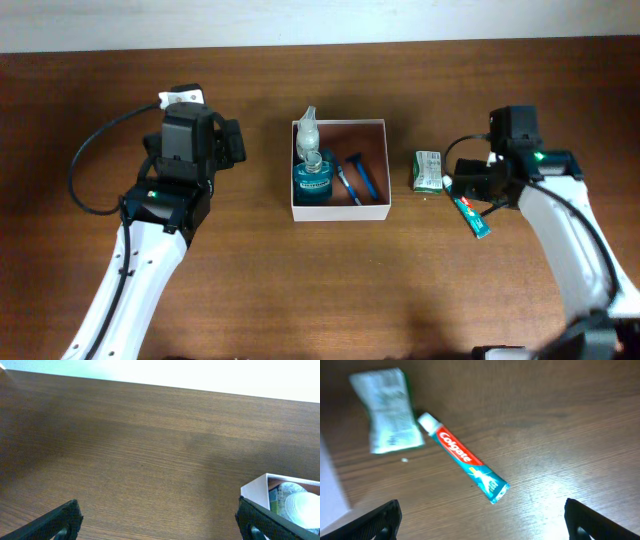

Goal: Pack container
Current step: 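Reach the right gripper to the Colgate toothpaste tube and grasp it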

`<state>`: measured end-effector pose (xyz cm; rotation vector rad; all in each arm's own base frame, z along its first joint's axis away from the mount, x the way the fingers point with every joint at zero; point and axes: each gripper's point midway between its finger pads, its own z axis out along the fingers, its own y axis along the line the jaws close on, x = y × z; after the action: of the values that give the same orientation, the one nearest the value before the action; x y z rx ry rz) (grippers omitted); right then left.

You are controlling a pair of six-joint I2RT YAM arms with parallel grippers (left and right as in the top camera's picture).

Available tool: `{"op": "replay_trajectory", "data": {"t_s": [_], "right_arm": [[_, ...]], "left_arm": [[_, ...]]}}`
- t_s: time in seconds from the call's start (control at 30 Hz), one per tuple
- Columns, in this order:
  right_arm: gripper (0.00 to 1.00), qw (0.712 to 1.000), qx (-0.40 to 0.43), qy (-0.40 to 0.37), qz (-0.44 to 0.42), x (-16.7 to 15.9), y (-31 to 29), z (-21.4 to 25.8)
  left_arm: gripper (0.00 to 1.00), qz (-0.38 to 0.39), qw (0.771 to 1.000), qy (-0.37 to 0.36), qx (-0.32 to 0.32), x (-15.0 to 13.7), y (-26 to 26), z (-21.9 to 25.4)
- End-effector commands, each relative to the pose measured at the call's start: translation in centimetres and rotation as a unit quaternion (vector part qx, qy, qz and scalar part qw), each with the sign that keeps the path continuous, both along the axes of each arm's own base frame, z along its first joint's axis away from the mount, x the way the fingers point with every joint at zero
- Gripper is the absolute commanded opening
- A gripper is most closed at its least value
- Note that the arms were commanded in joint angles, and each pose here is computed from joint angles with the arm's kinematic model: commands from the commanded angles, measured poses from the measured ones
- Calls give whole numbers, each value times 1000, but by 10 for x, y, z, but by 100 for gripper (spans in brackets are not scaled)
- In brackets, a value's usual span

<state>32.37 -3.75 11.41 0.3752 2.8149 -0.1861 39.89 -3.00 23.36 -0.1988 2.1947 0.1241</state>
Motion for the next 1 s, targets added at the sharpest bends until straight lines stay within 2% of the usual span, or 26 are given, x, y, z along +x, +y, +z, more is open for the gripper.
{"op": "replay_trajectory", "data": {"t_s": [0.0, 0.23, 0.57, 0.7, 0.73, 0.8, 0.87, 0.97], "right_arm": [[99, 997, 4, 70, 43, -4, 0, -44], [98, 985, 23, 156, 73, -9, 6, -107], [93, 985, 21, 149, 79, 1, 5, -121], [75, 983, 17, 150, 107, 2, 5, -121], [62, 983, 17, 151, 108, 1, 5, -121], [44, 982, 18, 155, 108, -1, 5, -122], [43, 981, 19, 159, 107, -3, 5, -122], [25, 980, 19, 167, 107, -8, 5, -122]], "left_arm": [[99, 4, 1000, -10, 3, 1, 3, 8], [99, 4, 1000, -10, 3, 1, 3, 8], [99, 4, 1000, -10, 3, 1, 3, 8], [99, 4, 1000, -10, 3, 1, 3, 8], [99, 4, 1000, -10, 3, 1, 3, 8], [99, 4, 1000, -10, 3, 1, 3, 8], [99, 4, 1000, -10, 3, 1, 3, 8], [99, 4, 1000, -10, 3, 1, 3, 8]]}}
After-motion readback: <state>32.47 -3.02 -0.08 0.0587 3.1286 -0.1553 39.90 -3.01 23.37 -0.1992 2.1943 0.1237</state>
